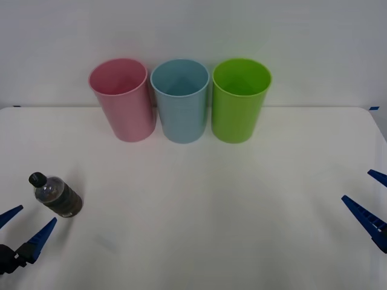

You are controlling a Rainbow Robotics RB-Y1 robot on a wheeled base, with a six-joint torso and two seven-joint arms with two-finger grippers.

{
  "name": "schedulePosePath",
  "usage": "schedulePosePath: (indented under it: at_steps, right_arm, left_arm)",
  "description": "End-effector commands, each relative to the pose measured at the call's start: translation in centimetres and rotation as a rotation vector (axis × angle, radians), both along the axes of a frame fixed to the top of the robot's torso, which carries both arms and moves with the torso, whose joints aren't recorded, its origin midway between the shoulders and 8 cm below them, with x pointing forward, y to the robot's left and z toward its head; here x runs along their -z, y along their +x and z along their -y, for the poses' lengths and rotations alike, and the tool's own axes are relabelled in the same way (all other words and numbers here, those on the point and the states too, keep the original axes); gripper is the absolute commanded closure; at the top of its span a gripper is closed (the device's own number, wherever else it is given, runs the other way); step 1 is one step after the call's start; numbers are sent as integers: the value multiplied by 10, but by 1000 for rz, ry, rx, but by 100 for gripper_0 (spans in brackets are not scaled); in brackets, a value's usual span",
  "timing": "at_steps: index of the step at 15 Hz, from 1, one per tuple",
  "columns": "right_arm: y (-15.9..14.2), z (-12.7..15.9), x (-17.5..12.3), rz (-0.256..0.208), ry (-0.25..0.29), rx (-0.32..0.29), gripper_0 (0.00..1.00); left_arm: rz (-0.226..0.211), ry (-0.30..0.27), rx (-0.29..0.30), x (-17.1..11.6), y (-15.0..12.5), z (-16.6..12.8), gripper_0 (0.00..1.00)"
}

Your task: Grasp the object on the table and drop it into the matching bin: aluminum can to the light blue bin, PET bottle to the pink bin.

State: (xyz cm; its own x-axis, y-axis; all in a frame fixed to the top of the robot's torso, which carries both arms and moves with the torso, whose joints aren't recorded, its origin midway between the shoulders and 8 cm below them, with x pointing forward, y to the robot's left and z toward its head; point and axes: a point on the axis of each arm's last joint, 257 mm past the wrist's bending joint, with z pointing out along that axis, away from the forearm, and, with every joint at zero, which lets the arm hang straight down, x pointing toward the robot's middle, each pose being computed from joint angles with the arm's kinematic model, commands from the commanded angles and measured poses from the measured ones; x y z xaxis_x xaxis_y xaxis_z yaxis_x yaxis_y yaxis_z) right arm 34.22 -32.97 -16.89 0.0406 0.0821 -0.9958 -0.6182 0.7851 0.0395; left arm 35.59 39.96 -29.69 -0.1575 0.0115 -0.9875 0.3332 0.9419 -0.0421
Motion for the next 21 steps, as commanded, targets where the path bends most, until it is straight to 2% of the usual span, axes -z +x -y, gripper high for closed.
schedulePosePath:
  at_steps: [1, 10, 14, 21]
  right_arm:
    - [0, 0, 0, 0, 0, 0, 0]
    - [0, 0, 0, 0, 0, 0, 0]
    - [0, 0, 0, 0, 0, 0, 0]
    - [0, 0, 0, 0, 0, 0, 0]
  left_arm:
    - [5, 7, 2, 3, 12, 6, 0]
    - [30, 21, -36, 5, 50, 23, 0]
    - [29, 23, -25, 8, 69, 29, 0]
    - [30, 16, -18, 9, 74, 33, 0]
